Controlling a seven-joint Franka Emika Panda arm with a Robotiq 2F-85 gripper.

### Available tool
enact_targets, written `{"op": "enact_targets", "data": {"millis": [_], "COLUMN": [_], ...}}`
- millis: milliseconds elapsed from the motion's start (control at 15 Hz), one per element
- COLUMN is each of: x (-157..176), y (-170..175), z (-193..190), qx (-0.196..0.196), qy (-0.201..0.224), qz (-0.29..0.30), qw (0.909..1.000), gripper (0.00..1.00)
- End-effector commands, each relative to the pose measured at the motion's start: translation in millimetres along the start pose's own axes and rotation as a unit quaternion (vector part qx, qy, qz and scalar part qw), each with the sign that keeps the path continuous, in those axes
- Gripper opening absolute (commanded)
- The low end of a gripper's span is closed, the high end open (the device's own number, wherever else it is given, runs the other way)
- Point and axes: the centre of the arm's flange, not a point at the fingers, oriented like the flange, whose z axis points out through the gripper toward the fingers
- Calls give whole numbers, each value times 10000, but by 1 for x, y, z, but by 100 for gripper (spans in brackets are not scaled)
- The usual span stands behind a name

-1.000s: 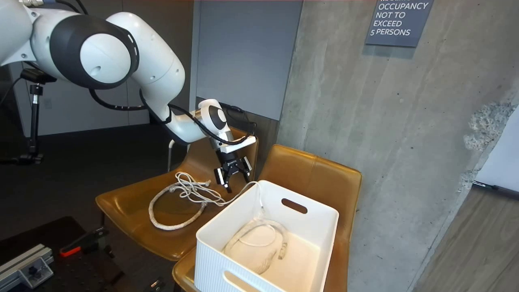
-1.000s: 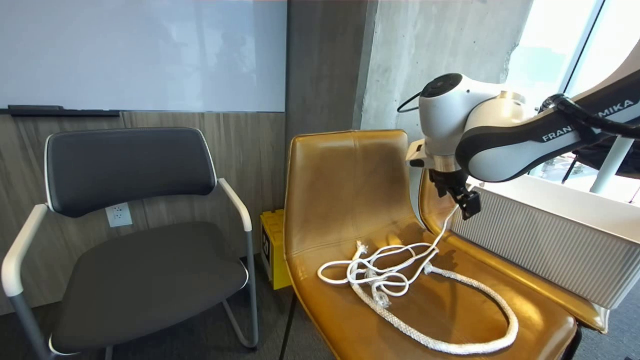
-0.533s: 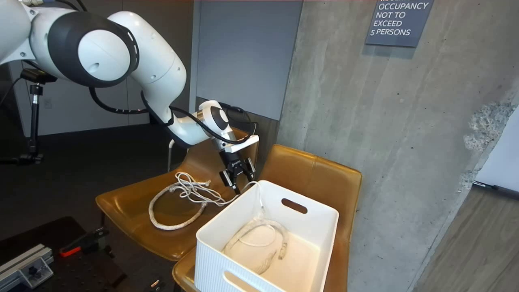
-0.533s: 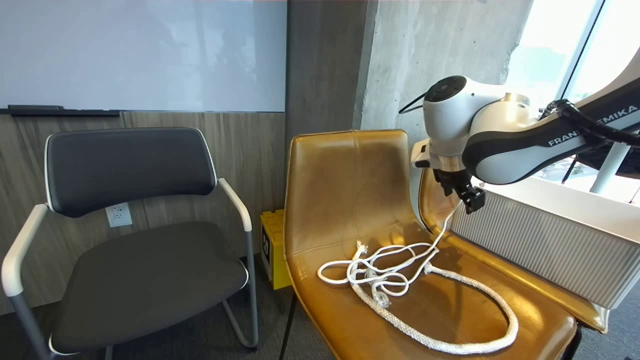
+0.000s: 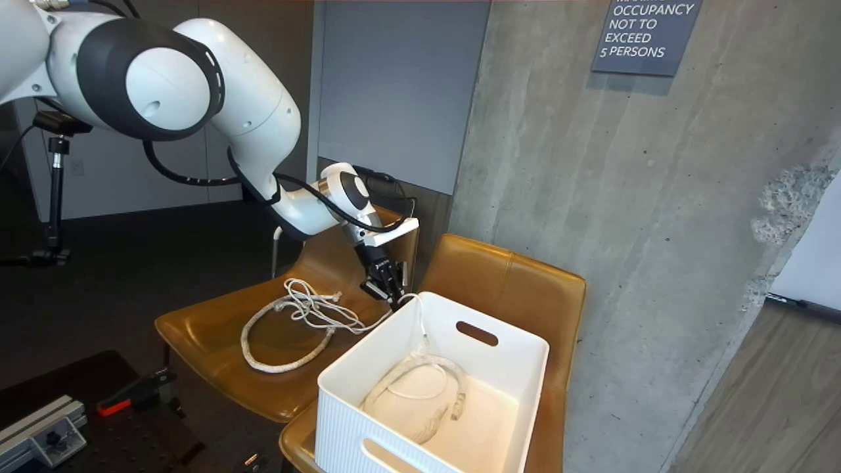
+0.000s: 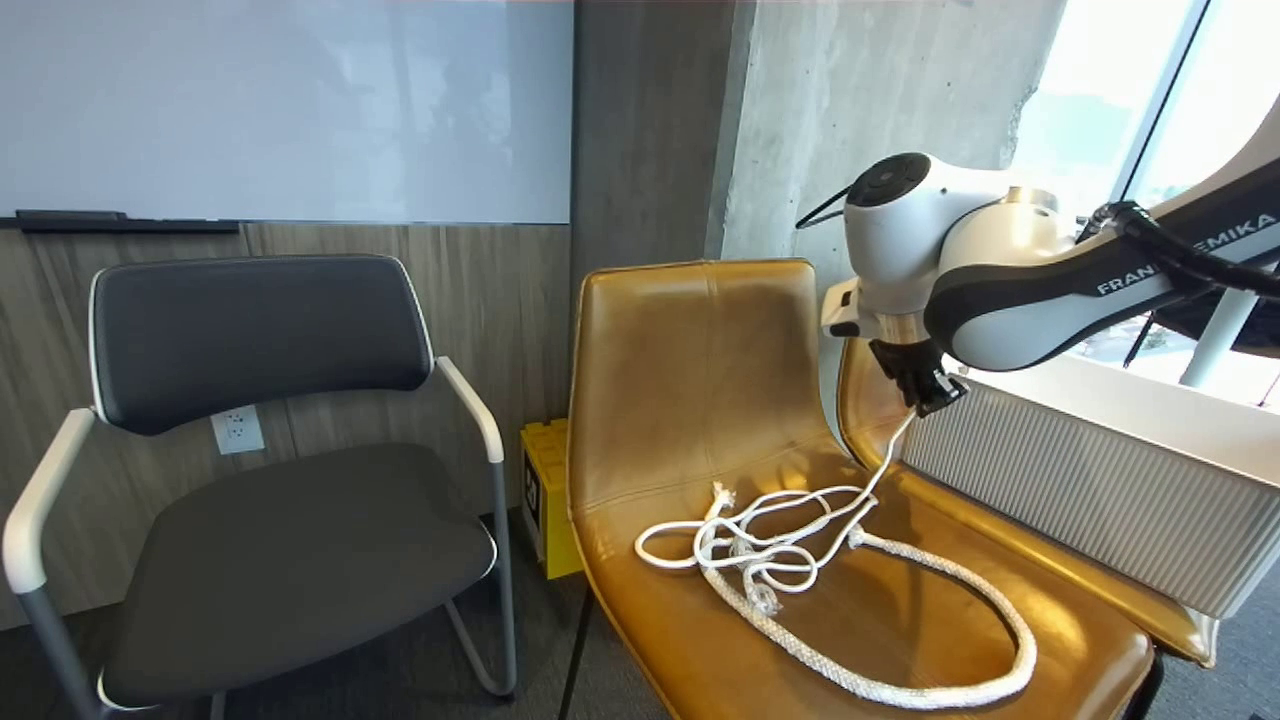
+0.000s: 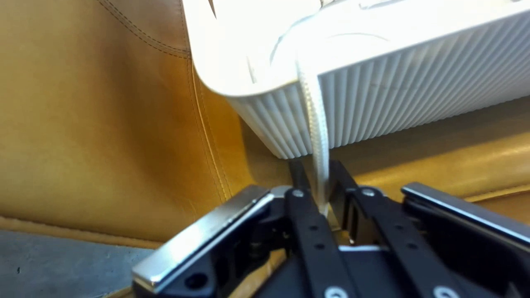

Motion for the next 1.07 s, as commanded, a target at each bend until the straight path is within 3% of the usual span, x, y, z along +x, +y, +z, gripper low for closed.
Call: {"op": "enact_targets", "data": {"millis": [0, 667, 1000], "x": [23, 149, 184], "y": [-20, -57, -70], "z": [-34, -134, -170], "qx": [79, 141, 194], "qy": [-37, 284, 495], "qz": [-53, -501, -628], "qw": [9999, 9982, 9966], "gripper": [0, 1, 1]}}
